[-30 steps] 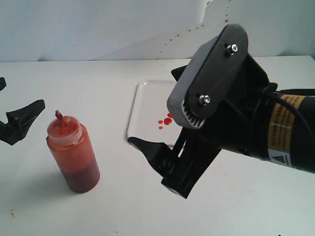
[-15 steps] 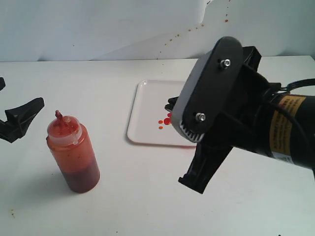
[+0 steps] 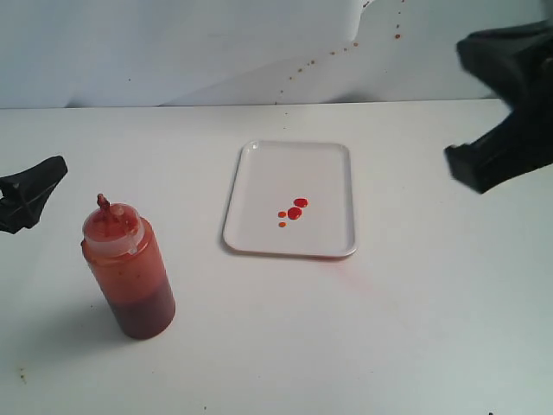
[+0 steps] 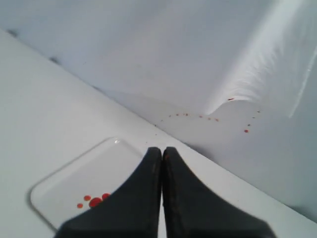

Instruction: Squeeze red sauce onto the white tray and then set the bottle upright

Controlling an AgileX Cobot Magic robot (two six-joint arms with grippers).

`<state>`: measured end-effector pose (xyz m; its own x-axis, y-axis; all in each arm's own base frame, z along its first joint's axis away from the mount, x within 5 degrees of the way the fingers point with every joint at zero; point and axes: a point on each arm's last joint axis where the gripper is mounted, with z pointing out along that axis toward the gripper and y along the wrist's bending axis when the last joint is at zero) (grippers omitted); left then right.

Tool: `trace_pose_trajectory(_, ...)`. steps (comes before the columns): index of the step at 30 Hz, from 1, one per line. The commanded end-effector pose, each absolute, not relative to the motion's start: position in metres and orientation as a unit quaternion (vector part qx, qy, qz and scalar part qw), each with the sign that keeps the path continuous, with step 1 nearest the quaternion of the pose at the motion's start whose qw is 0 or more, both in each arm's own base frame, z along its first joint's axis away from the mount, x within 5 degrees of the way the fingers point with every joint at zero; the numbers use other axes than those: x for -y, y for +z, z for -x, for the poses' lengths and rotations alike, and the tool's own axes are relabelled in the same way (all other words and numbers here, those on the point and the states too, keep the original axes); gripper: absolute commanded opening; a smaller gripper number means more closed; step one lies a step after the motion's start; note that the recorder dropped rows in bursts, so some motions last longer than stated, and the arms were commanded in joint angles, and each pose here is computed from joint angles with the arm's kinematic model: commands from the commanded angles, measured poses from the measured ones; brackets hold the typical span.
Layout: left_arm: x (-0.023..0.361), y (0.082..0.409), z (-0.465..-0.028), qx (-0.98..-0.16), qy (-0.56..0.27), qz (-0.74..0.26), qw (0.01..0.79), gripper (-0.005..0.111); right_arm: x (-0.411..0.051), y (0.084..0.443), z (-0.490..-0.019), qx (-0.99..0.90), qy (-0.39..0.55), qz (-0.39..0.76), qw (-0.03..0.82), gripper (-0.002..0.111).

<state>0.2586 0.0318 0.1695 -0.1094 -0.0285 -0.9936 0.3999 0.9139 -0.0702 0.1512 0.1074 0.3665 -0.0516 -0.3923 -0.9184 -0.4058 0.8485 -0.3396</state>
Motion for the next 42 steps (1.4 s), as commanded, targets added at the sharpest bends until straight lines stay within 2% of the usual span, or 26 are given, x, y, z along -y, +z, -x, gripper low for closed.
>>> trace_pose_trajectory(1,-0.031,0.172,-0.258,-0.722,-0.170,-0.115,0.661,0.104,-0.082,0.383,-0.137,-0.724,0.024,0.200,0.660,0.000)
trace_pose_trajectory(7,-0.032,0.172,-0.259,-0.723,-0.176,-0.100,0.661,0.104,-0.061,0.390,-0.124,-0.724,0.018,0.158,0.671,0.000)
trace_pose_trajectory(10,-0.032,0.172,-0.259,-0.723,-0.177,-0.098,0.661,0.095,-0.056,0.388,-0.125,-0.736,0.003,0.140,0.663,0.000)
trace_pose_trajectory(12,-0.032,0.172,-0.259,-0.723,-0.177,-0.098,0.661,0.078,-0.054,0.386,-0.125,-0.747,0.001,0.129,0.652,0.000)
trace_pose_trajectory(14,-0.031,0.172,-0.258,-0.723,-0.179,-0.105,0.659,0.054,-0.055,0.385,-0.124,-0.751,0.007,0.126,0.648,0.000)
trace_pose_trajectory(15,-0.030,0.171,-0.258,-0.723,-0.181,-0.112,0.657,0.034,-0.055,0.385,-0.124,-0.751,0.008,0.126,0.648,0.000)
trace_pose_trajectory(17,-0.028,0.171,-0.257,-0.724,-0.186,-0.124,0.652,0.004,-0.055,0.385,-0.124,-0.751,0.008,0.126,0.648,0.000)
trace_pose_trajectory(18,-0.027,0.170,-0.256,-0.724,-0.185,-0.135,0.651,0.001,-0.055,0.385,-0.124,-0.751,0.008,0.126,0.648,0.000)
trace_pose_trajectory(42,-0.027,0.170,-0.256,-0.724,-0.185,-0.131,0.651,0.000,-0.057,0.381,-0.123,-0.766,0.034,0.114,0.631,0.000)
